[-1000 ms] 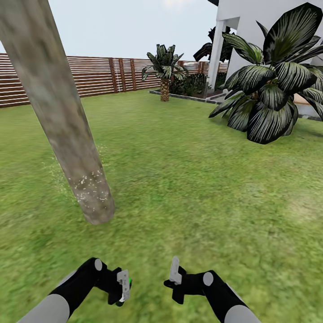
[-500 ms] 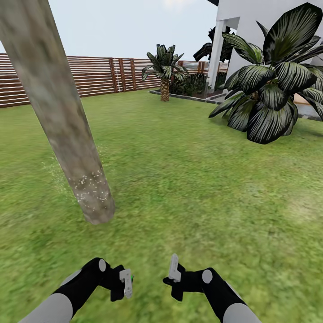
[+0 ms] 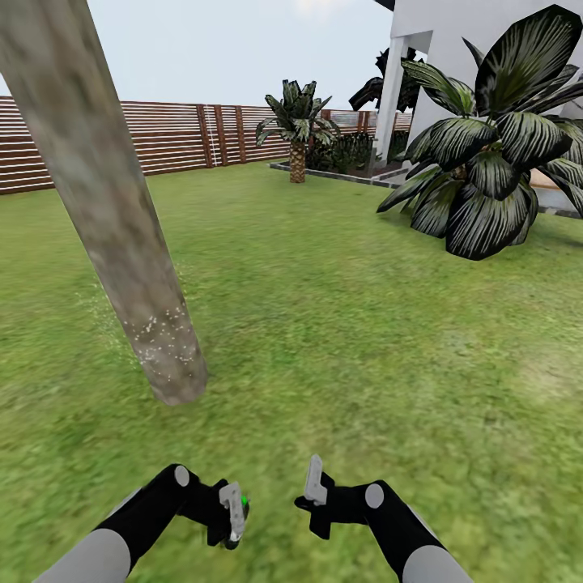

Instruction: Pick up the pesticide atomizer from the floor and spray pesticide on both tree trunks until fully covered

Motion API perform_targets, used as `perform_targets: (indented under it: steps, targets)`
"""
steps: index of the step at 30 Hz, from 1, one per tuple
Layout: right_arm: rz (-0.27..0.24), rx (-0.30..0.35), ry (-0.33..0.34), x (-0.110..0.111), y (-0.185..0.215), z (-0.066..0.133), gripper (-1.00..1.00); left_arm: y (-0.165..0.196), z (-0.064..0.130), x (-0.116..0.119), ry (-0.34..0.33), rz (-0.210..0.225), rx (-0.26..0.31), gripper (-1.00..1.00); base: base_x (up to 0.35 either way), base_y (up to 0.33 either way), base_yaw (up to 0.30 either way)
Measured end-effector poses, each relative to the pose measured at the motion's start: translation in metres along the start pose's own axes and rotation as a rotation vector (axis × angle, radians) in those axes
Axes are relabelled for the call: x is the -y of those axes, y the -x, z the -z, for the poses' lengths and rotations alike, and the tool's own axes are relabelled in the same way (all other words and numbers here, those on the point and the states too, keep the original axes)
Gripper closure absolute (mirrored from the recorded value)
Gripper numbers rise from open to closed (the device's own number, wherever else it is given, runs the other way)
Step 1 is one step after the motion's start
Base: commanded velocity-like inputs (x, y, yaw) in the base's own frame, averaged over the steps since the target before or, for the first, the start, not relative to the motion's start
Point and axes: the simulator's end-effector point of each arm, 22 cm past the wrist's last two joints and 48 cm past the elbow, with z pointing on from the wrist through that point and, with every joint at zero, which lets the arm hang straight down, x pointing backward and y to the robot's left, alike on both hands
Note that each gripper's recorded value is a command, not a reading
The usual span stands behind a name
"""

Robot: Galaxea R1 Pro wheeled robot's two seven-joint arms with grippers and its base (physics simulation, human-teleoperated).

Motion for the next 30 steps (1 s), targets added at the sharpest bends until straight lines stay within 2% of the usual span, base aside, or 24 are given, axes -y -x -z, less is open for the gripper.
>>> perform_targets:
  steps: [7, 10, 13, 18, 27, 30]
  targets:
    - [-0.047, 0.053, -0.025, 0.006, 0.012, 0.0, 1.0, 0.0, -0.002, 0.001, 0.002, 0.015, 0.008, 1.0, 0.0, 0.0, 0.0]
    - [-0.049, 0.058, -0.025, 0.007, 0.013, 0.0, 1.0, 0.001, -0.003, -0.001, 0.014, 0.017, 0.01, 1.0, 0.0, 0.0, 0.0]
    - [-0.05, 0.057, -0.023, 0.006, 0.013, 0.0, 1.0, 0.006, -0.007, -0.009, 0.062, 0.016, 0.016, 1.0, 0.0, 0.0, 0.0]
    - [-0.049, 0.057, -0.021, 0.005, 0.013, 0.0, 1.0, 0.014, -0.019, -0.002, 0.067, 0.013, 0.015, 1.0, 0.0, 0.0, 0.0]
    - [-0.048, 0.057, -0.019, 0.005, 0.013, 0.0, 1.0, 0.028, -0.027, 0.005, 0.06, -0.007, 0.02, 1.0, 0.0, 0.0, 0.0]
    - [-0.046, 0.057, -0.018, 0.004, 0.014, 0.0, 1.0, 0.027, -0.029, 0.007, 0.058, -0.033, -0.004, 1.0, 0.0, 0.0, 0.0]
